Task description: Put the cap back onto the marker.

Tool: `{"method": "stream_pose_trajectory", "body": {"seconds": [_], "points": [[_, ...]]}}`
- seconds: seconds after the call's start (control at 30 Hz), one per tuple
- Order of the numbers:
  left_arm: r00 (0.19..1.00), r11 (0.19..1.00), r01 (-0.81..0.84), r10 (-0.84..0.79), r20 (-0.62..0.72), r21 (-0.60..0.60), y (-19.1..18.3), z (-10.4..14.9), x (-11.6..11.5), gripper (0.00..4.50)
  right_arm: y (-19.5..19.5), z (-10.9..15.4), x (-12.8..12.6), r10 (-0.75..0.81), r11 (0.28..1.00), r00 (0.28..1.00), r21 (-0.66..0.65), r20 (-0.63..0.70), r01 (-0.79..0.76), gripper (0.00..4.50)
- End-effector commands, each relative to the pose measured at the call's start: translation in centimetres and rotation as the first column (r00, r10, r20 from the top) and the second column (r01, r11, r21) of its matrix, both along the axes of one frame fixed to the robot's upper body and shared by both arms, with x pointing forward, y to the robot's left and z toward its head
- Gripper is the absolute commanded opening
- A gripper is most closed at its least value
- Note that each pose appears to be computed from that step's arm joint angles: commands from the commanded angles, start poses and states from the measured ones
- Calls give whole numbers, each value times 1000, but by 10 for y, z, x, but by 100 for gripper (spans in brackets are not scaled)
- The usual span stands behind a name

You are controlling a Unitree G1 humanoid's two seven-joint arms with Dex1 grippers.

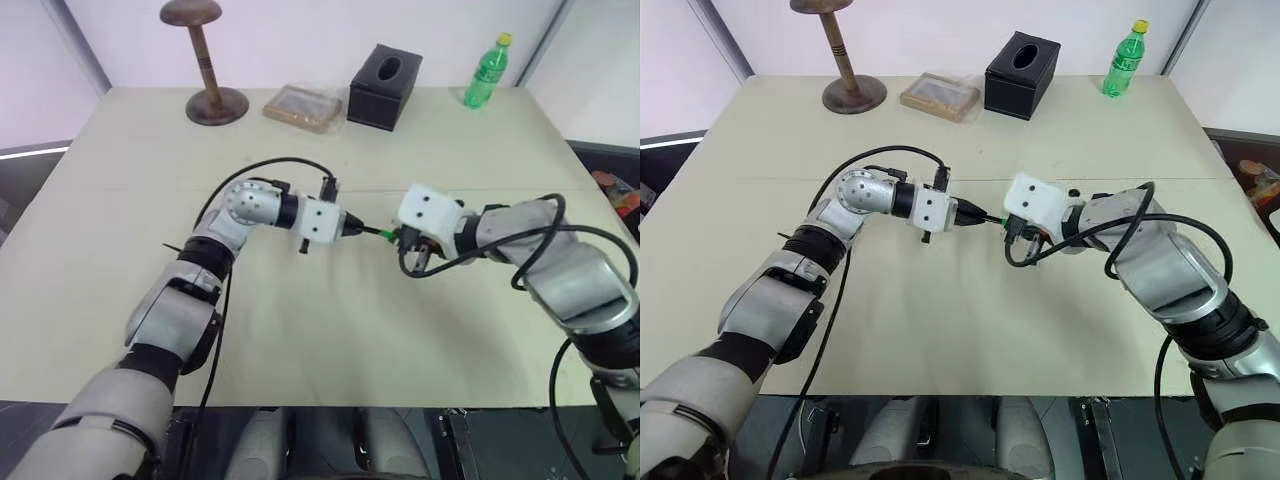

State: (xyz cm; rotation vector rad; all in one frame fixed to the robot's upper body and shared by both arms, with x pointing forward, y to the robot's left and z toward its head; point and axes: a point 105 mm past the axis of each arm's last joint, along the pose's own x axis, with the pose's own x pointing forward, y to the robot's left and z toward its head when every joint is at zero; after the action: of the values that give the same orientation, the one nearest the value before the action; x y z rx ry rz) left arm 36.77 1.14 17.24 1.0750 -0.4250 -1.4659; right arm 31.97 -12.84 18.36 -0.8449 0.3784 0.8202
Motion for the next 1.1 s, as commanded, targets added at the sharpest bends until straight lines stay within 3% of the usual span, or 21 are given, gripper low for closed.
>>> {"method": "stream_pose_trajectory", "body": {"seconds": [0.03,0.43,0.73,1.1], "points": [[996,994,91,-91,5,-60,-19,18,-11,0,22,18,-9,113,994,989,-15,97,-112,3],[996,994,94,-93,12,-58,-22,23,-11,0,27,16,-10,133,991,986,-34,103,-130,3],[995,994,78,-73,63,-72,-26,24,-10,0,29,20,-3,79,995,993,49,88,-84,3],[991,989,131,-129,24,-71,-30,20,-18,0,37,21,-7,131,991,986,-10,107,-131,3]]}}
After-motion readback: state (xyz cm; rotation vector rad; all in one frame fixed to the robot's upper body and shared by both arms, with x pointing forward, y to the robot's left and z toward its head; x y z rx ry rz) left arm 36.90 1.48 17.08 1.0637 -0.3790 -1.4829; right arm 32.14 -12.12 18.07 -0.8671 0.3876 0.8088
